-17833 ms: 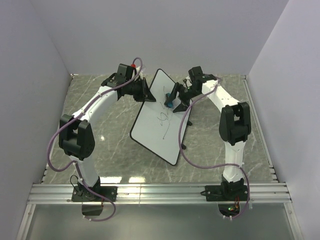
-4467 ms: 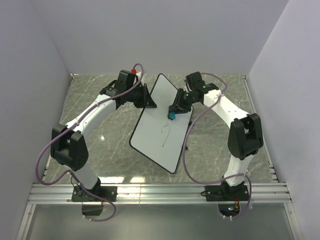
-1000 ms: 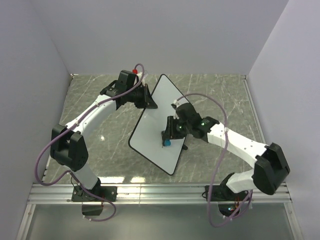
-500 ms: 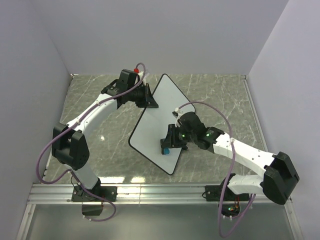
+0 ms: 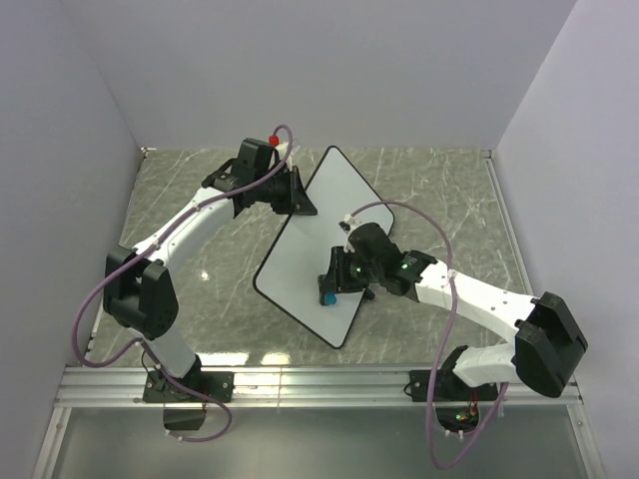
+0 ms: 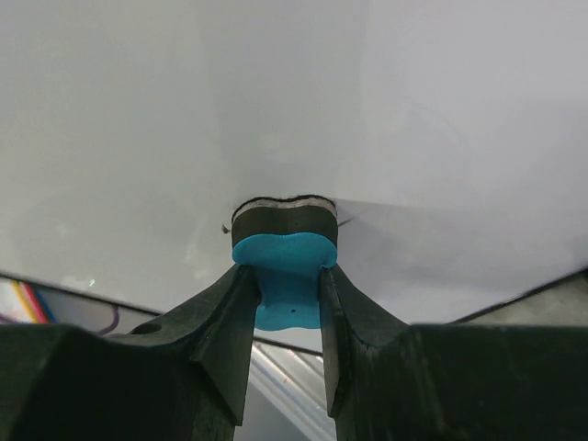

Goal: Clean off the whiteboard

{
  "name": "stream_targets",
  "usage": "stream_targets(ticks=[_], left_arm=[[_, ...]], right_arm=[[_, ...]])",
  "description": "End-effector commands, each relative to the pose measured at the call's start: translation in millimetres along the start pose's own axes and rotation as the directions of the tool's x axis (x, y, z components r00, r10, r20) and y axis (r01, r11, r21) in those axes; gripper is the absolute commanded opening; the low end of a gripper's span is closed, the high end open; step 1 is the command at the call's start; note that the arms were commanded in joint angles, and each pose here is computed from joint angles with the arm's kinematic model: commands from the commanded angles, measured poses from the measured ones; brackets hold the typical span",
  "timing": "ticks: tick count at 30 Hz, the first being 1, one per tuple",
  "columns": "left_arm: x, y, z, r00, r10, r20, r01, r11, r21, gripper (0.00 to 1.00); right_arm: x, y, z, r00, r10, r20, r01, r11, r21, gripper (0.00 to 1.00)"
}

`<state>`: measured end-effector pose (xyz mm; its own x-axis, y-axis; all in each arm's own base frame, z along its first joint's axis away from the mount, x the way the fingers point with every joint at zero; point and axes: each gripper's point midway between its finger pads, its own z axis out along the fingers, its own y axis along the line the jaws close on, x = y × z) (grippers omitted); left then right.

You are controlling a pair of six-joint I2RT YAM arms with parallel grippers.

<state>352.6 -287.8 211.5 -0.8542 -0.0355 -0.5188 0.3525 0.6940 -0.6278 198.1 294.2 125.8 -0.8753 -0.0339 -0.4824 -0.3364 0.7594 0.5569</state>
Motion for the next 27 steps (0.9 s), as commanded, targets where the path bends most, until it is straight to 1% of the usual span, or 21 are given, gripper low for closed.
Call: stream_targets(ticks=[1,2,5,6,8,9,11,15,16,18,21,23,26,27], left_arm=[[80.3,51.3,16.3,0.967,0.067,-0.245,-0.118,0.972,-0.202,0.0],[80.2,51.1,15.7,0.968,0.066,-0.243,-0.118,0.972,-0.203,0.0],[80.8,50.5,13.4,0.969,0.067,-0.24,-0.117,0.972,-0.204,0.0],[80.9,49.8,12.7,0.969,0.067,-0.239,-0.117,0.972,-0.202,0.0],[81.2,49.8,12.9,0.969,0.066,-0.239,-0.116,0.973,-0.201,0.0],[81.3,49.7,12.6,0.968,0.066,-0.24,-0.117,0.973,-0.201,0.0],[81.2,49.5,13.1,0.968,0.064,-0.242,-0.114,0.973,-0.201,0.0],[78.9,48.5,13.5,0.969,0.067,-0.24,-0.117,0.973,-0.199,0.0],[77.5,48.5,13.4,0.969,0.069,-0.236,-0.118,0.972,-0.202,0.0],[77.7,49.6,14.0,0.969,0.068,-0.239,-0.119,0.971,-0.206,0.0],[74.3,49.1,15.9,0.969,0.066,-0.236,-0.117,0.971,-0.209,0.0],[68.6,48.0,18.2,0.971,0.066,-0.228,-0.116,0.97,-0.213,0.0],[60.2,43.0,20.3,0.974,0.064,-0.218,-0.111,0.972,-0.208,0.0],[56.9,41.6,22.8,0.975,0.063,-0.215,-0.108,0.973,-0.204,0.0]], right_arm=[[-30.4,-45.5,3.7,0.993,0.006,0.122,-0.032,0.977,0.209,0.0],[-37.8,-60.0,0.9,0.988,0.025,0.153,-0.064,0.964,0.258,0.0],[-41.7,-88.1,-6.1,0.981,0.072,0.18,-0.132,0.929,0.346,0.0],[-49.0,-106.0,-11.2,0.972,0.094,0.215,-0.174,0.903,0.393,0.0],[-47.9,-123.0,-16.9,0.965,0.135,0.223,-0.222,0.874,0.433,0.0],[-52.7,-136.1,-22.3,0.956,0.16,0.246,-0.259,0.854,0.451,0.0],[-54.6,-146.0,-28.6,0.95,0.178,0.258,-0.284,0.836,0.469,0.0],[-70.8,-153.8,-55.4,0.926,0.184,0.33,-0.337,0.797,0.501,0.0],[-68.3,-161.7,-64.0,0.921,0.198,0.336,-0.358,0.771,0.527,0.0],[-72.0,-166.2,-77.5,0.903,0.211,0.375,-0.397,0.743,0.539,0.0],[-62.3,-180.9,-91.0,0.889,0.247,0.386,-0.442,0.685,0.58,0.0],[-48.0,-195.0,-96.0,0.882,0.286,0.374,-0.467,0.631,0.62,0.0],[-31.5,-210.6,-94.9,0.873,0.34,0.35,-0.487,0.579,0.654,0.0],[-24.8,-212.9,-91.7,0.869,0.365,0.333,-0.492,0.575,0.654,0.0]])
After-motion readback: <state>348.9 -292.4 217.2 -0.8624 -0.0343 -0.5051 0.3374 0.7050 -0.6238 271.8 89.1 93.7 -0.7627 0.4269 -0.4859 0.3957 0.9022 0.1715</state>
